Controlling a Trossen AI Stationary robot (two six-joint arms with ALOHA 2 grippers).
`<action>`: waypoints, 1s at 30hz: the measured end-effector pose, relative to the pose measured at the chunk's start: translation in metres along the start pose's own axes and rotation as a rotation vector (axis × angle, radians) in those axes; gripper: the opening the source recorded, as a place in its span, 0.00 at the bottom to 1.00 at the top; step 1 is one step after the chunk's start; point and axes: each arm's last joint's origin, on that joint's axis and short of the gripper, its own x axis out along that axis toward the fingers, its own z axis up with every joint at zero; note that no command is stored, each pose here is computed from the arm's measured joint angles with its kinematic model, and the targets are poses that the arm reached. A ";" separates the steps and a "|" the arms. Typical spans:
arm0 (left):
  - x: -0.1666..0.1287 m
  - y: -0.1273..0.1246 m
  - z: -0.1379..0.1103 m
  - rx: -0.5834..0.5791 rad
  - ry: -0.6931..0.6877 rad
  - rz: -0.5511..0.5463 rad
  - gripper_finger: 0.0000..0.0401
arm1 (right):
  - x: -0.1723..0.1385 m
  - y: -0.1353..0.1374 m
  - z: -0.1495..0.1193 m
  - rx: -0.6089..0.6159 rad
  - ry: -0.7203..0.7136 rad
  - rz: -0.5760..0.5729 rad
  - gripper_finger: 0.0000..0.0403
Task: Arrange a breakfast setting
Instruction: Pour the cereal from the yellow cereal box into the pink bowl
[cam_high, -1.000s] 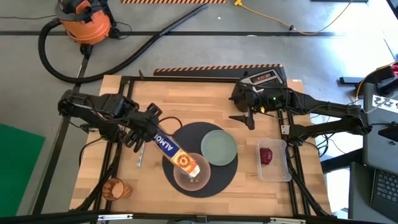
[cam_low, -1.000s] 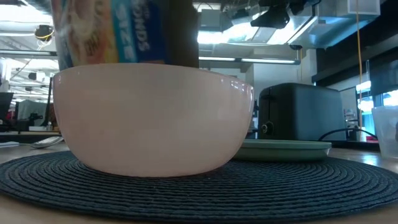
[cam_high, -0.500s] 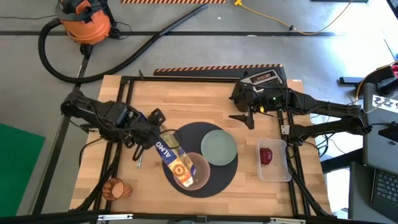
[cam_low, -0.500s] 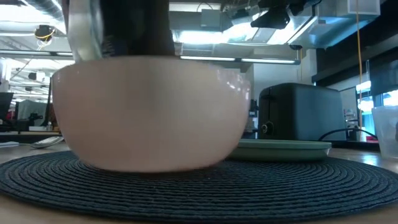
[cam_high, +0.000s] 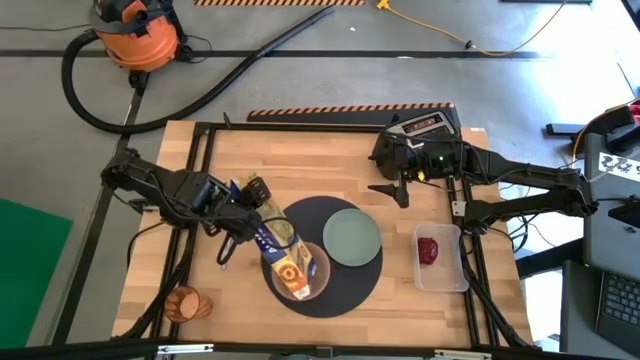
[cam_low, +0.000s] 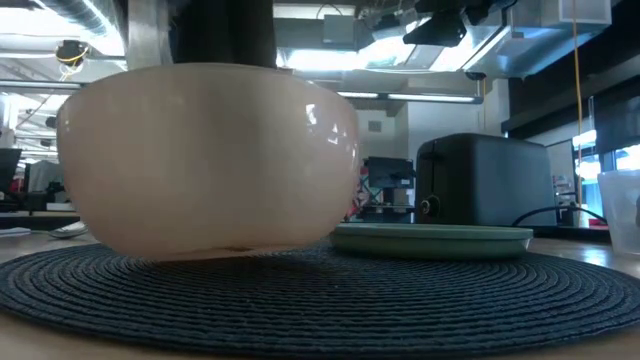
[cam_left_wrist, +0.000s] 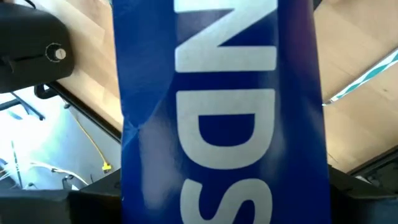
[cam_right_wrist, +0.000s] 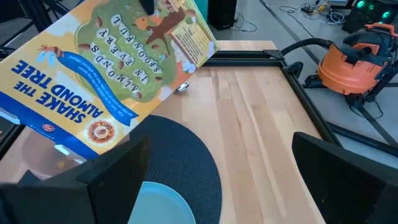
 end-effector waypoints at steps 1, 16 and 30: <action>0.000 0.000 0.000 0.000 0.000 0.000 0.64 | 0.000 0.000 0.000 0.000 0.000 0.000 0.94; -0.001 0.001 0.000 0.002 0.010 0.015 0.64 | 0.000 0.000 0.000 0.000 0.001 0.000 0.94; -0.014 0.004 -0.001 -0.114 -0.105 -0.050 0.64 | 0.000 0.000 -0.003 0.006 0.031 0.003 0.94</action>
